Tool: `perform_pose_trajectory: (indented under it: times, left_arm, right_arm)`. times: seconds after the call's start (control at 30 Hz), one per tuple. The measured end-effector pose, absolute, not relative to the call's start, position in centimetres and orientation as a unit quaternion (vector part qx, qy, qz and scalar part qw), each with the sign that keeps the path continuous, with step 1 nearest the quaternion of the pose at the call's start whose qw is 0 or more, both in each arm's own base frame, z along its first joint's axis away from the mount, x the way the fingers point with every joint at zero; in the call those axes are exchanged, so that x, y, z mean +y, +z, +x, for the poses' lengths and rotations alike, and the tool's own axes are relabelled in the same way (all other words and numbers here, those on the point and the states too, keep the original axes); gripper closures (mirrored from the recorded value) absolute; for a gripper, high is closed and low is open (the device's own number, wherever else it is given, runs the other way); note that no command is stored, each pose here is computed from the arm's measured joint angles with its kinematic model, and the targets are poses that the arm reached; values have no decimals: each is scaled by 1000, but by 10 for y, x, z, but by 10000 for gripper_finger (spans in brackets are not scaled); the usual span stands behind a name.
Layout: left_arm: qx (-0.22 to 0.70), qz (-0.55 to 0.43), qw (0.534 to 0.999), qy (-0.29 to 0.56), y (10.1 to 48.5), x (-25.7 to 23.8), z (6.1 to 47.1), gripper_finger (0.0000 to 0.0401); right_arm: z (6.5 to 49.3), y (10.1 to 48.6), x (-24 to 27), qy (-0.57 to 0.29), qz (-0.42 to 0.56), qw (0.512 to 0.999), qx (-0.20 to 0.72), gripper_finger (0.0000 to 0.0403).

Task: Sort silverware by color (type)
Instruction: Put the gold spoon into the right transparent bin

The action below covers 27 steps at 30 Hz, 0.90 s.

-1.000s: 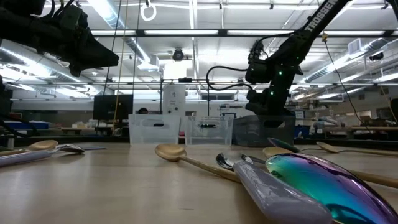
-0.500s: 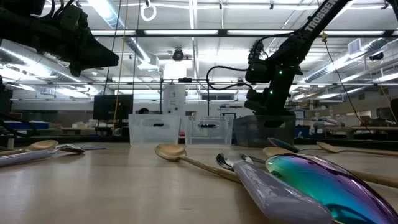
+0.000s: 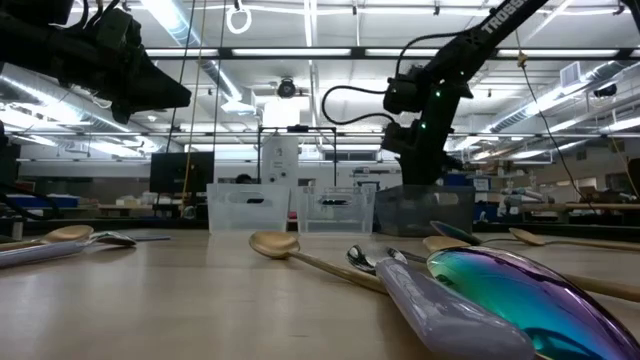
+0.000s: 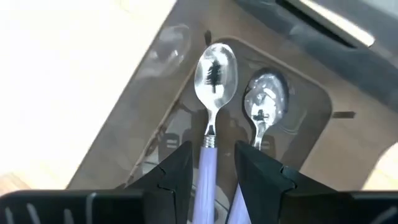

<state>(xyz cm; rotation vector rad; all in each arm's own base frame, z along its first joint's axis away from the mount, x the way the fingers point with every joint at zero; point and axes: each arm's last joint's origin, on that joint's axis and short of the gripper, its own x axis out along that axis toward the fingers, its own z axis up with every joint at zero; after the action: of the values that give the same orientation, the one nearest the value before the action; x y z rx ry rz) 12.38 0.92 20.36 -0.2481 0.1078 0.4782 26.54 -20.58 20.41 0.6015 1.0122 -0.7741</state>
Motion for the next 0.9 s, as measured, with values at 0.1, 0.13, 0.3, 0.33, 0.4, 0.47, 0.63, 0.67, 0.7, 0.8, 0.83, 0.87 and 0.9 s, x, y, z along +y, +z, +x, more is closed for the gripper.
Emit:
perform_pose_trajectory:
  times: [0.1,0.13,0.3,0.33,0.4,0.47,0.63,0.67,0.7,0.8,0.83,0.87,0.9]
  left_arm:
    - [53,-122,963,236,204,9,124,299]
    - [53,-122,963,236,204,9,124,299]
    - [53,-122,963,236,204,9,124,299]
    - [54,-122,963,236,203,9,124,299]
    - [53,-123,963,236,204,9,124,299]
    - [54,-123,963,236,203,9,124,299]
    - [53,-123,963,236,204,9,124,299]
    - [53,-123,962,236,204,9,124,299]
    - [53,-123,962,236,204,9,124,299]
    - [54,-123,962,236,203,9,124,299]
    - [54,-123,962,236,203,9,124,299]
    - [53,-123,962,236,204,9,124,299]
    - [53,-123,963,236,204,9,124,299]
  right_arm:
    - [269,213,-205,-356,271,763,467,274]
    - [270,216,-205,-356,269,763,468,274]
    - [277,231,-200,-350,258,765,475,274]
    - [279,234,-199,-347,256,767,475,274]
    - [283,240,-195,-341,252,769,477,274]
    - [288,247,-190,-334,247,775,476,274]
    - [302,267,-177,-315,234,793,465,274]
    - [305,272,-174,-311,232,798,462,274]
    - [308,276,-170,-307,229,802,459,274]
    - [315,289,-160,-293,221,812,454,274]
    - [318,293,-157,-290,219,815,451,274]
    - [320,297,-153,-287,218,819,448,274]
    - [322,300,-150,-283,217,820,447,274]
